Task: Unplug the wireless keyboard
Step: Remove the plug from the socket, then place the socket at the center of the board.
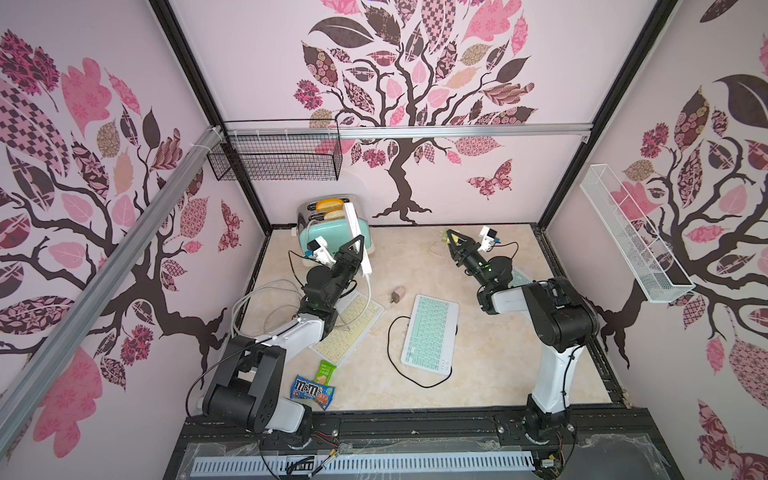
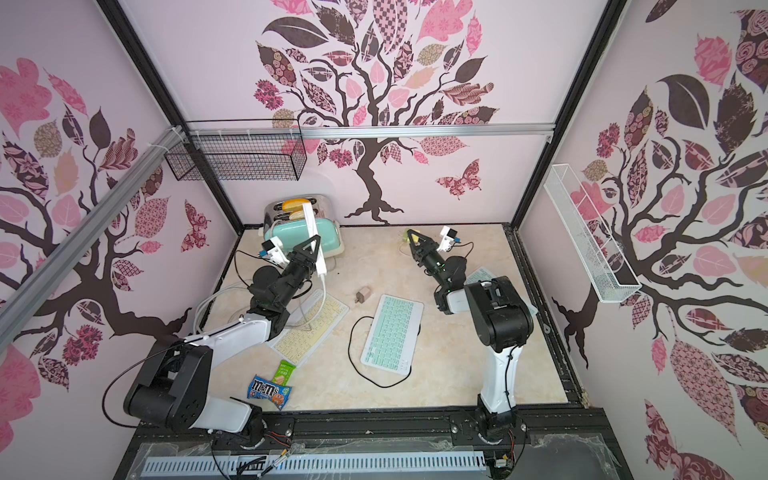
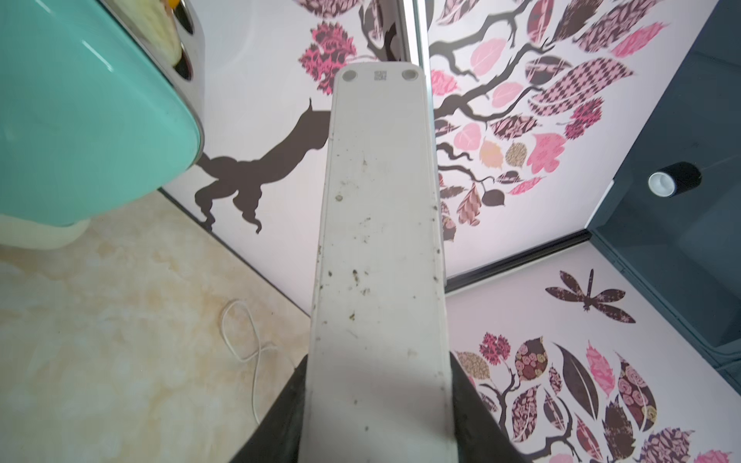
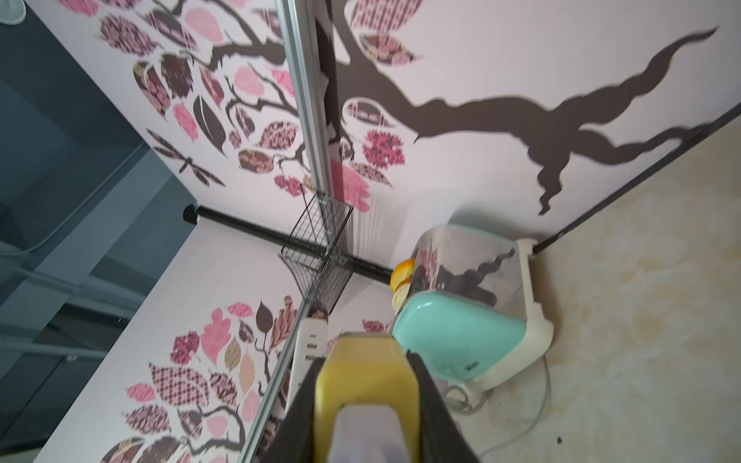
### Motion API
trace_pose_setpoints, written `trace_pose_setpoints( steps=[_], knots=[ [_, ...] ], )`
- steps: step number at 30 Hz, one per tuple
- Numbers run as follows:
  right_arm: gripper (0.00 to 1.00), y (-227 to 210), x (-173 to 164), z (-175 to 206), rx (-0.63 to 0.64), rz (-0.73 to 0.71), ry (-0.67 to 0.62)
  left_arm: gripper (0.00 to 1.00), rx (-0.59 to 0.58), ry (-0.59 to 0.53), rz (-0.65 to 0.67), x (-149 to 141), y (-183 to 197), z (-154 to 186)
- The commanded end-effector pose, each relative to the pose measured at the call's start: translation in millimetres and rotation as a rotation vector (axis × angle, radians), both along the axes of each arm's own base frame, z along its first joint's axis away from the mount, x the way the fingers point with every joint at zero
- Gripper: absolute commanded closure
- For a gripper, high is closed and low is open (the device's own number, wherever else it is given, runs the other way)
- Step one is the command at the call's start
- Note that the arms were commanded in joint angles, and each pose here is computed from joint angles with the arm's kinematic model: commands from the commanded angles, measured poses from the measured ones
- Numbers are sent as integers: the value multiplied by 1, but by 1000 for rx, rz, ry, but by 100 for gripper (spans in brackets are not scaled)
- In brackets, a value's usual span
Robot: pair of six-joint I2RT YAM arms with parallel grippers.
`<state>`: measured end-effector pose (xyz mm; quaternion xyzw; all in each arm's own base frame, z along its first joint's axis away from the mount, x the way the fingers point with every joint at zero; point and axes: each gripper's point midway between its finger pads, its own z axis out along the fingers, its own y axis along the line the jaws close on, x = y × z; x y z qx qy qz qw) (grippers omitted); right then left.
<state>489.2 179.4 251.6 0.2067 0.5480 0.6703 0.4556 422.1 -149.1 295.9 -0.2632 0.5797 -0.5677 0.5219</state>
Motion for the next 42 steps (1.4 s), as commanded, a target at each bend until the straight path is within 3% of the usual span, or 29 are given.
trace_pose_setpoints(
  steps=[1,4,8,10,15,19,25,32,42],
  knots=[
    [100,20,-9,14,11,21,-43,100,-49,-131,2,-5,-4,45],
    [100,20,-11,10,0,33,-35,100,-3,-142,-57,-3,-15,49],
    [100,15,-23,4,-74,81,-7,100,230,-99,-351,0,-62,39],
    [100,13,-30,-6,-143,107,36,100,372,-27,-477,-2,-79,17],
    [100,11,-54,-16,-315,174,93,100,716,135,-617,-4,-83,-42],
    [100,14,-71,-17,-433,214,104,100,873,212,-716,3,-83,-81],
    [100,11,-87,-22,-517,230,131,100,905,274,-758,31,-84,-129],
    [100,14,-94,-35,-515,271,176,100,872,306,-817,58,-94,-173],
    [100,15,-92,-54,-514,287,217,99,857,374,-794,85,-95,-226]
  ],
)
